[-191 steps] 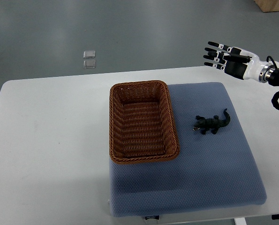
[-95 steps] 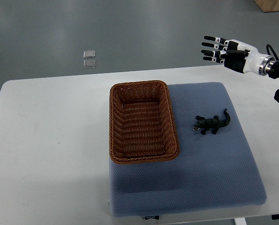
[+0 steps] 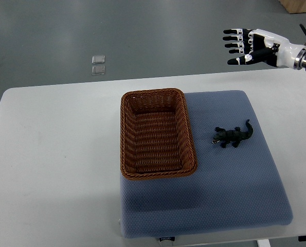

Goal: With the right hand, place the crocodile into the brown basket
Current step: 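Lower the right hand down over the dark toy crocodile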

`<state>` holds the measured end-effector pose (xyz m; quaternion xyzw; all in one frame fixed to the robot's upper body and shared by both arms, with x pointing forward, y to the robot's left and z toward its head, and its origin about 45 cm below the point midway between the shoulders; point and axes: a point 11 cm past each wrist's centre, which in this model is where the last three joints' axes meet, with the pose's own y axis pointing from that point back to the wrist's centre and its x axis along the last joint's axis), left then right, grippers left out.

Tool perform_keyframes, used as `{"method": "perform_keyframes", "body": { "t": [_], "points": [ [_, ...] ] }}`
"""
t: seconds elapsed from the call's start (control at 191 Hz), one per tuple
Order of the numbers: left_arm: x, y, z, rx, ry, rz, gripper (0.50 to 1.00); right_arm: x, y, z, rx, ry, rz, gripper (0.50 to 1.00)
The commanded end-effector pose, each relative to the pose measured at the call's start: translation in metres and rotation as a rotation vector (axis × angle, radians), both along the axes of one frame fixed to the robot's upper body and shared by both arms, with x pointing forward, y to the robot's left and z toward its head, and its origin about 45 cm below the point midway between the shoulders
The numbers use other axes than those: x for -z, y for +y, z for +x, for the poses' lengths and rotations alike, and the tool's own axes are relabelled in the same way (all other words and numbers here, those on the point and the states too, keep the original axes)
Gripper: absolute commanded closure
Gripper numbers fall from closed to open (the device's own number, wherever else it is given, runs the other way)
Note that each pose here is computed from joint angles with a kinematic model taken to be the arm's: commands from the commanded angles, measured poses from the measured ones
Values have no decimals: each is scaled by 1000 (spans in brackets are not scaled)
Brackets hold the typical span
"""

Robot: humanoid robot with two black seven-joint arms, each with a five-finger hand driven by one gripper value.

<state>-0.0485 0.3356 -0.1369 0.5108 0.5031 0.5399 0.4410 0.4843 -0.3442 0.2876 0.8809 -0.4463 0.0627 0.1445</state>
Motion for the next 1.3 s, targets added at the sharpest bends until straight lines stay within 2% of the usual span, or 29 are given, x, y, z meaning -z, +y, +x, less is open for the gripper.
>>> {"method": "perform_keyframes", "body": {
  "t": [0.0, 0.147, 0.335, 0.529, 0.702, 0.985, 1.294],
  "points": [
    [0, 0, 0, 0, 0, 0, 500, -6, -3, 0, -32, -32, -68, 566],
    [0, 0, 0, 0, 0, 0, 500, -13, 3, -1, -81, -65, -110, 566],
    [0, 0, 0, 0, 0, 0, 500, -9, 43, -29, -310, -68, -203, 566],
    [0, 0, 0, 0, 0, 0, 500, 2, 59, -39, -313, -133, -230, 566],
    [0, 0, 0, 0, 0, 0, 500, -17, 70, -50, -398, -238, -321, 566],
    [0, 0, 0, 0, 0, 0, 500, 15, 80, -76, -546, -485, -702, 568],
    [0, 0, 0, 0, 0, 0, 500, 44, 66, -87, -647, -491, -917, 566]
  ]
}}
